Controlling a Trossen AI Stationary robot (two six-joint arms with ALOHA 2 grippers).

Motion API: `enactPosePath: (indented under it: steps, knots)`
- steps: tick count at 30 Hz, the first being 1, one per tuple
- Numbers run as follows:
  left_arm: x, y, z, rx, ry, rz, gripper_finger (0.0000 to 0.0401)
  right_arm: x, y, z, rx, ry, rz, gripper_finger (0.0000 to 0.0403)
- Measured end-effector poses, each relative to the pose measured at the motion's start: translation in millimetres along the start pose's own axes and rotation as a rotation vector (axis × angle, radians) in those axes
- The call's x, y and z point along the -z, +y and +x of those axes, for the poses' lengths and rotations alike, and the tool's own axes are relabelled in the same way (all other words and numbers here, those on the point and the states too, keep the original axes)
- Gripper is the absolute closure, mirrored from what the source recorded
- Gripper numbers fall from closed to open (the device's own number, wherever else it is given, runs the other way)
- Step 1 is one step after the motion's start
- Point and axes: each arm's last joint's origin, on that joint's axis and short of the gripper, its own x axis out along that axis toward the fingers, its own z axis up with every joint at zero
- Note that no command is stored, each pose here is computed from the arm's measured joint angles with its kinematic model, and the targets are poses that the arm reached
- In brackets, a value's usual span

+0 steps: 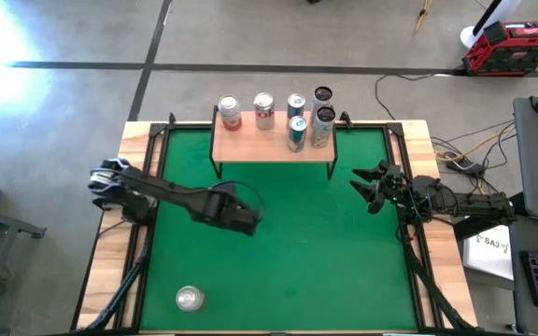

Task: Place canned beverage on shelf
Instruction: Put the red-silver soda can on the shelf aligned with the other red-silver soda can

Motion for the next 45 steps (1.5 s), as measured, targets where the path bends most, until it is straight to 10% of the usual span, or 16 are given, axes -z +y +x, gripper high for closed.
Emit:
enactPosePath:
  steps: [15,45]
  knots:
    - [-0.5,-94.6,9.4,0.016,-0.079,0.348,0.0114,0.1,0.0,0.0,0.000,0.000,0.000,0.0165]
    - [-29.5,-131.0,47.7,0.069,-0.020,0.159,0.0096,0.0,0.0,0.0,0.000,0.000,0.000,0.0165]
